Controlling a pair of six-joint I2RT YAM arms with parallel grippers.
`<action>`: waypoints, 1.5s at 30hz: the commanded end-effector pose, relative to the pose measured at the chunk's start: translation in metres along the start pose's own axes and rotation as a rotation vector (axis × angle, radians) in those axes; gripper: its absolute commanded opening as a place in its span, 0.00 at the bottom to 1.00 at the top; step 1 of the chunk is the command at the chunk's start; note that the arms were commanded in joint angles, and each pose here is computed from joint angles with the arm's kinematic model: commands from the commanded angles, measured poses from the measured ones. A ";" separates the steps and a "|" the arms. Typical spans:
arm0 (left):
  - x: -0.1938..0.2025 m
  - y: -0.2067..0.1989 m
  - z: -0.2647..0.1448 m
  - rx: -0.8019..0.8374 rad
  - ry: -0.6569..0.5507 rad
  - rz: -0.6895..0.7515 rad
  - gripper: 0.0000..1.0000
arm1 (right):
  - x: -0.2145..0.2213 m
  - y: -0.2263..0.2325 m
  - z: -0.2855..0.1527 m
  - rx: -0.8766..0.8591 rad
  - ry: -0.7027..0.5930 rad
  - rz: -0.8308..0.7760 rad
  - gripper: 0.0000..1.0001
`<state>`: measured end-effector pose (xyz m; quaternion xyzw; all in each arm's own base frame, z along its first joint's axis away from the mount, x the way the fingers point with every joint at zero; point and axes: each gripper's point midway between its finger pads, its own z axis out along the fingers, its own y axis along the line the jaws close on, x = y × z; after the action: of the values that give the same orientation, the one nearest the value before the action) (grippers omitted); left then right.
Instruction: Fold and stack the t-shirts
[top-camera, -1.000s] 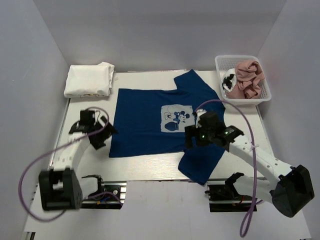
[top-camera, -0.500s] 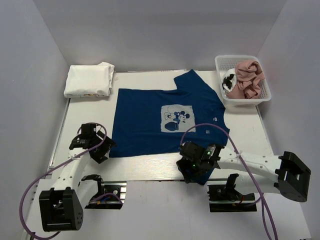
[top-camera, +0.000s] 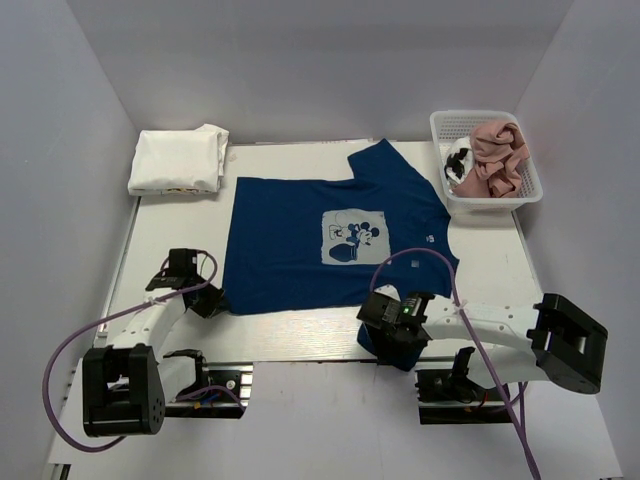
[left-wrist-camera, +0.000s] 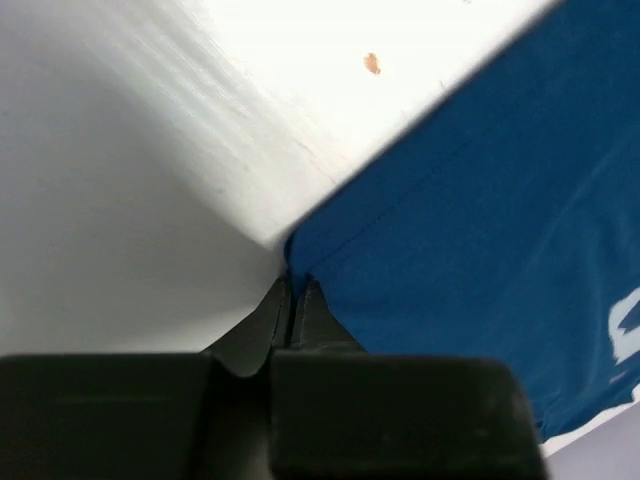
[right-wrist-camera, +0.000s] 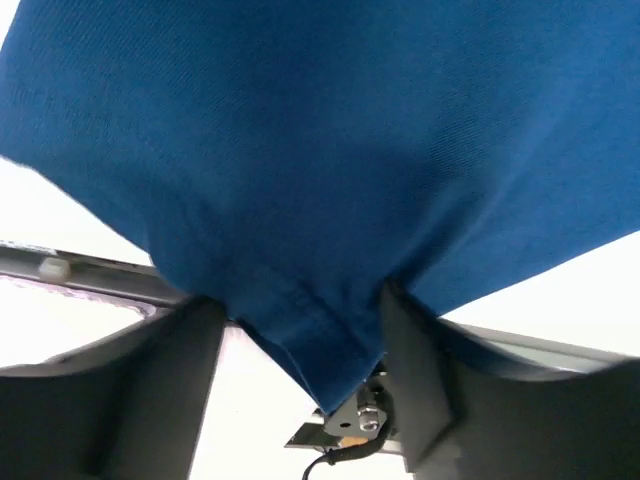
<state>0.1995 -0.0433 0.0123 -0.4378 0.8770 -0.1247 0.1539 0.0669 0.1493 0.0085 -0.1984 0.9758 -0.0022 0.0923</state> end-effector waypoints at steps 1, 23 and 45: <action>0.001 0.005 0.005 -0.013 -0.003 0.008 0.01 | 0.003 -0.024 0.014 0.138 -0.009 0.052 0.65; -0.034 -0.042 -0.027 0.117 -0.116 0.075 0.00 | -0.046 -0.018 -0.046 0.064 -0.166 0.082 0.00; -0.123 -0.149 0.005 0.117 -0.115 0.067 0.00 | -0.251 -0.107 -0.066 0.234 -0.441 0.257 0.00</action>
<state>0.3626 -0.0378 0.0699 -0.4044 0.8760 -0.1485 0.2168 0.2939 0.1465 0.1081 -0.0479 0.9533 -0.0507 0.2937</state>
